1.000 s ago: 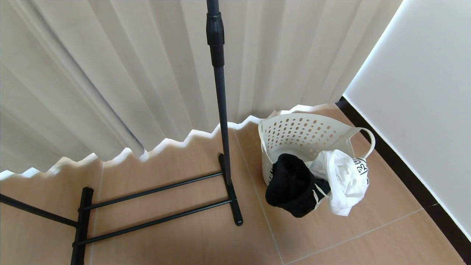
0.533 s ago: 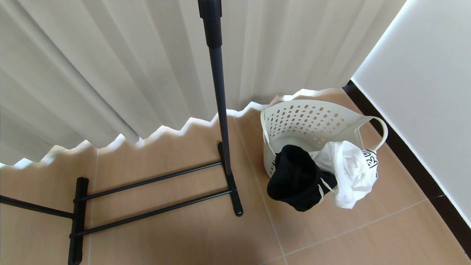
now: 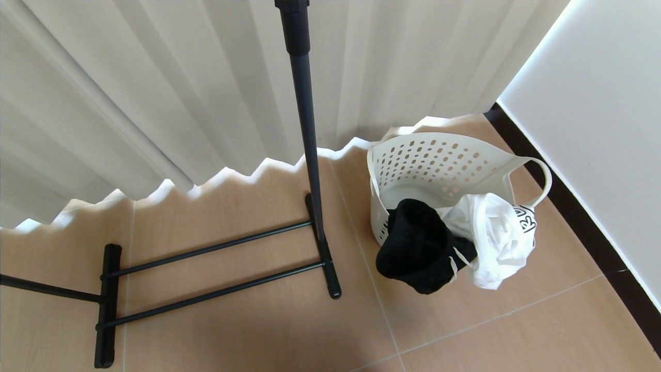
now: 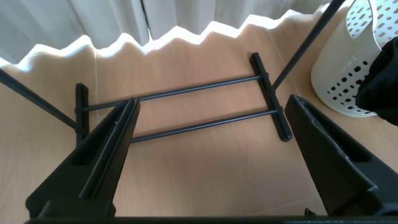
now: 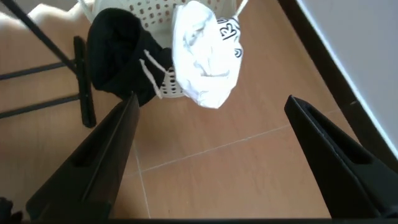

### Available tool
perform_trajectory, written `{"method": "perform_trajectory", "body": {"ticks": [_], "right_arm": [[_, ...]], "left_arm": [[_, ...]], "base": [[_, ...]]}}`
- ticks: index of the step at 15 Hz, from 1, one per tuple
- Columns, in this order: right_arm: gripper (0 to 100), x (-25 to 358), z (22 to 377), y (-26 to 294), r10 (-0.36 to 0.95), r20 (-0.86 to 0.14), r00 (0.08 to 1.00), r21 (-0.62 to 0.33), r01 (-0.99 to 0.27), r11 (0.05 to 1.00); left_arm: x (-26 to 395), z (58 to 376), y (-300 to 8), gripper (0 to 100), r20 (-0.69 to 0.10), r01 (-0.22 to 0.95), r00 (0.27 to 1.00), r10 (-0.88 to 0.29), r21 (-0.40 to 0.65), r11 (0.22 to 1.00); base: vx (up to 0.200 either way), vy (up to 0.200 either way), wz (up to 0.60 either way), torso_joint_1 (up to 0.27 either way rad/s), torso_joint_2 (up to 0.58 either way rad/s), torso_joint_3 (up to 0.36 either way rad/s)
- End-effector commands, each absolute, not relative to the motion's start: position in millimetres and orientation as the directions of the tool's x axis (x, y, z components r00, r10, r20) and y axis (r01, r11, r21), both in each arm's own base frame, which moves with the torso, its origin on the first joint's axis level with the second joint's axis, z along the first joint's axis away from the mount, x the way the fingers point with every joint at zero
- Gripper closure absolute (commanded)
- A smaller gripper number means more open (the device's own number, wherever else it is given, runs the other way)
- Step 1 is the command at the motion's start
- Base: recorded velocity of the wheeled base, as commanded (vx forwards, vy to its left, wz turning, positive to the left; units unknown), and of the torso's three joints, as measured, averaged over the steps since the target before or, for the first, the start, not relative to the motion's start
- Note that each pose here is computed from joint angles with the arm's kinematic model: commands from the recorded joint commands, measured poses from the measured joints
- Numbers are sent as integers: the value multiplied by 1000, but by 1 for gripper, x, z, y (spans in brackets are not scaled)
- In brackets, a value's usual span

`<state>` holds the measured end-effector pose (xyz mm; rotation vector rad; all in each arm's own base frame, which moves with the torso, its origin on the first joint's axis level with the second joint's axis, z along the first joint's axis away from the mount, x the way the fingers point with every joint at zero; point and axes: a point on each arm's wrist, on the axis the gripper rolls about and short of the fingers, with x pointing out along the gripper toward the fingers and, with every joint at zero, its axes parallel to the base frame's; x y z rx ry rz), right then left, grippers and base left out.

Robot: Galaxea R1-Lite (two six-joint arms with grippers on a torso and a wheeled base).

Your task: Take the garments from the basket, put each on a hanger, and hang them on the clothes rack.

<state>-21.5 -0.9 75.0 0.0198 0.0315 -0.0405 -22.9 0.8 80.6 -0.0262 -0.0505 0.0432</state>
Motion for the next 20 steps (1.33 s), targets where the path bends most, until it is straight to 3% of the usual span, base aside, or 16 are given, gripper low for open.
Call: {"method": "perform_trajectory", "body": {"ticks": [1, 4, 8, 9, 11, 16, 20], "right_arm": [[0, -9, 79, -1, 68, -195, 978, -2, -69, 998], [0, 21, 95, 5, 202, -356, 913, -5, -218, 976], [0, 79, 132, 24, 247, -498, 831, -48, -311, 949], [0, 119, 145, 38, 242, -561, 792, -127, -372, 920], [0, 160, 147, 51, 225, -624, 749, -229, -450, 863], [0, 259, 141, 81, 116, -673, 731, -513, -574, 638], [0, 346, 141, 107, 24, -613, 790, -647, -519, 559]], "left_arm": [[-23, 81, 1, 0, 51, -43, 998, 44, -28, 999], [-23, 81, 1, 0, 51, -43, 998, 44, -27, 999], [-23, 81, 1, 0, 51, -43, 998, 44, -27, 999], [-23, 81, 1, 0, 51, -43, 998, 44, -28, 999], [-23, 81, 1, 0, 51, -43, 998, 44, -28, 999], [-23, 81, 1, 0, 51, -43, 998, 44, -28, 999], [-23, 81, 1, 0, 51, -43, 998, 44, -28, 999]], "base": [[0, 0, 0, 0, 0, 0], [0, 0, 0, 0, 0, 0], [0, 0, 0, 0, 0, 0], [0, 0, 0, 0, 0, 0], [0, 0, 0, 0, 0, 0], [0, 0, 0, 0, 0, 0], [0, 0, 0, 0, 0, 0]]}}
